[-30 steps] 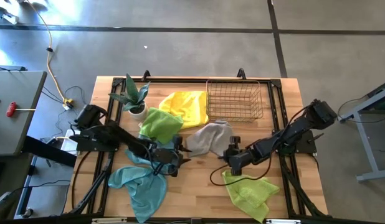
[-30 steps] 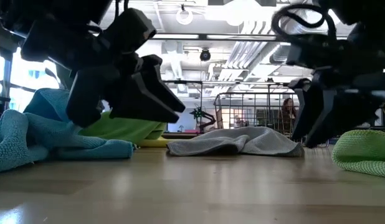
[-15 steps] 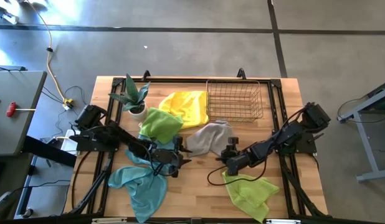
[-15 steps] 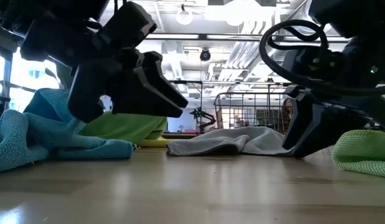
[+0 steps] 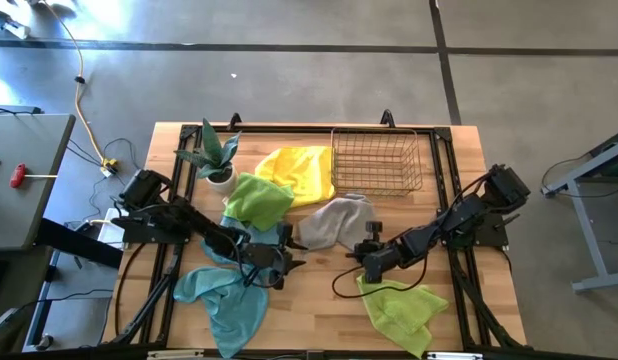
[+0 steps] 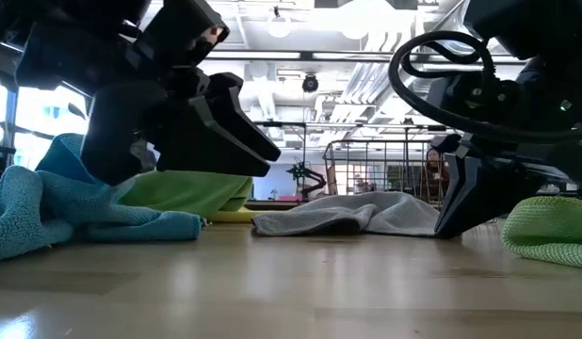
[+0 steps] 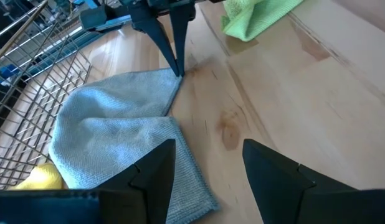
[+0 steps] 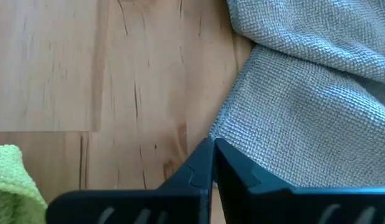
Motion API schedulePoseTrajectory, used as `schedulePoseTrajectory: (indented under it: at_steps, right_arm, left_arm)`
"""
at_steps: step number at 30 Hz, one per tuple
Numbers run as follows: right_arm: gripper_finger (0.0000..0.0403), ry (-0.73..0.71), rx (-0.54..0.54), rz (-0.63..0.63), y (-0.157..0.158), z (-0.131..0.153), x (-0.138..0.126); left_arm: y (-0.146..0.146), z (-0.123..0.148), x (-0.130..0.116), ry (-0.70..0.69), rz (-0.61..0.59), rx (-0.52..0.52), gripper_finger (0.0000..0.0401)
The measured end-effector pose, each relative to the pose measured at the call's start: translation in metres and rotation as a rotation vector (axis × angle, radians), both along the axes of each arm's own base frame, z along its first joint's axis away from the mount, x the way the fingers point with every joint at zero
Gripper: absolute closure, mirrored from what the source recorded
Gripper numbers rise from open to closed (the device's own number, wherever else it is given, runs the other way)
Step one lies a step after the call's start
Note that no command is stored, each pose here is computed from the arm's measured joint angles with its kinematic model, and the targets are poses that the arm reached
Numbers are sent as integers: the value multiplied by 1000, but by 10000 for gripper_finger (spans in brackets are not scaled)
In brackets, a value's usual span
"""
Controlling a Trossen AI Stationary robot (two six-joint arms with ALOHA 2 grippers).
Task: Fold microfiber towels
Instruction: Fold the gray microfiber towel
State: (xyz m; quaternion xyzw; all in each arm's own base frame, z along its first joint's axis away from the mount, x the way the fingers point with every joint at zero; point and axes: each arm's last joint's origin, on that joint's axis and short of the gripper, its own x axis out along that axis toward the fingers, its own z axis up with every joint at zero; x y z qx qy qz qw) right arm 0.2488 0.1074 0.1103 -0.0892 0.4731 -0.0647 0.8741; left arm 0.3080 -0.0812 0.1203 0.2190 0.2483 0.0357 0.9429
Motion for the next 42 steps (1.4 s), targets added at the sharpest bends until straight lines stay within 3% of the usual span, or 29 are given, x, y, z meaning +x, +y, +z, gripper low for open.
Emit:
schedulePoseTrajectory:
  at_steps: [8,19,28,38,42]
  right_arm:
    - [401,-9,41,-5,5,13,10]
    - [402,41,60,-42,6,88,49]
    - [403,-3,59,-50,-3,146,70]
    - [403,-79,55,-29,-4,194,78]
    - [403,-93,60,-29,-4,202,78]
  left_arm:
    - [-6,1,-2,-12,38,36,224]
    - [-8,9,1,-104,69,51,224]
    - [-7,23,7,-215,71,95,224]
    - [-2,30,16,-235,97,98,224]
    - [4,30,17,-253,139,31,224]
